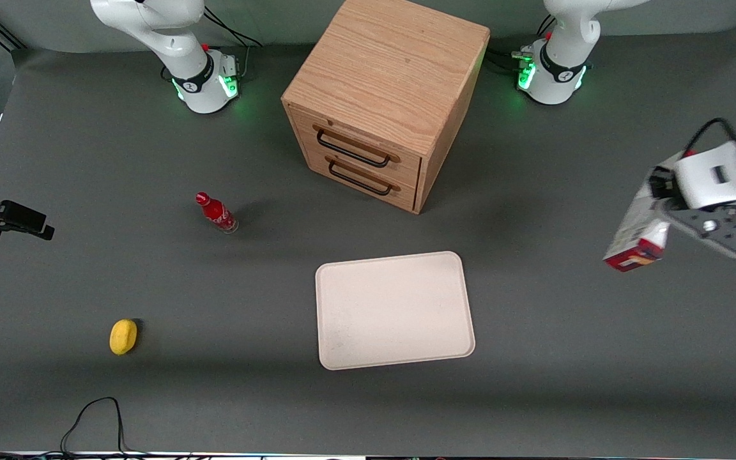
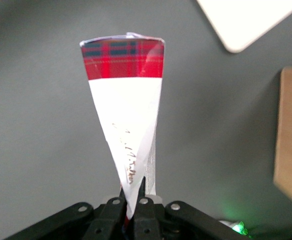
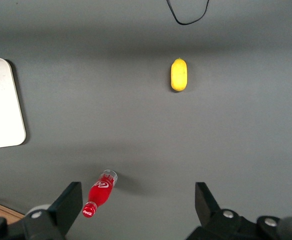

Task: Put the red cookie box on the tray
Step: 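Lift the box upright and carry it toward the white tray, then lower the box onto the tray and open the left gripper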

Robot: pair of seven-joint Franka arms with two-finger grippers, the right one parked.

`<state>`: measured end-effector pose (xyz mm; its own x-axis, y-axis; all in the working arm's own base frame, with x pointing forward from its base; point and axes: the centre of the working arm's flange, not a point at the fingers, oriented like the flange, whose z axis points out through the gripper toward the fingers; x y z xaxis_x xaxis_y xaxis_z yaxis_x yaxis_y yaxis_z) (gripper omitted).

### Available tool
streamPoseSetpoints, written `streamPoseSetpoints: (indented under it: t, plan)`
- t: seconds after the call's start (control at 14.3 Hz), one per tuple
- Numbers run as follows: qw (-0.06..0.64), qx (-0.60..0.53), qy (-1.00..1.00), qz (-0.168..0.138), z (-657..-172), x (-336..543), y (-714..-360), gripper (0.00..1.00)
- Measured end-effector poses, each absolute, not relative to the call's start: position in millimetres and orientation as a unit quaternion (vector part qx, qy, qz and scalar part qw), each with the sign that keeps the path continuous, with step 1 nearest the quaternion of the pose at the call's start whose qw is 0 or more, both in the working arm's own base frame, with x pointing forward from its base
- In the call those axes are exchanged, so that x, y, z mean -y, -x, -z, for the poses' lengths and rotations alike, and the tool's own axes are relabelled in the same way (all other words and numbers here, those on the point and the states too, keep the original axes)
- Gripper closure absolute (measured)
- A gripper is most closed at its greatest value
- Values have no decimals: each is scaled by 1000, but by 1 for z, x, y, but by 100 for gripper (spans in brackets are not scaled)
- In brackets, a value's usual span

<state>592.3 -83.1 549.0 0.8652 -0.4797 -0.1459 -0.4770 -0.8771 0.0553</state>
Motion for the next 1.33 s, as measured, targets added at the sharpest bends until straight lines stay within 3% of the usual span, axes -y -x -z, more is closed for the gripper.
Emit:
streamPoseSetpoints:
  t: [0.21,0.49,0.84,1.33]
  plan:
    - [35,170,-981,85,-525,147,-597,97]
    - [41,79,-993,72,-486,213,-615,97]
    - [42,-22,-998,43,-388,323,-635,97]
    - [18,-32,-999,20,-300,353,-660,97]
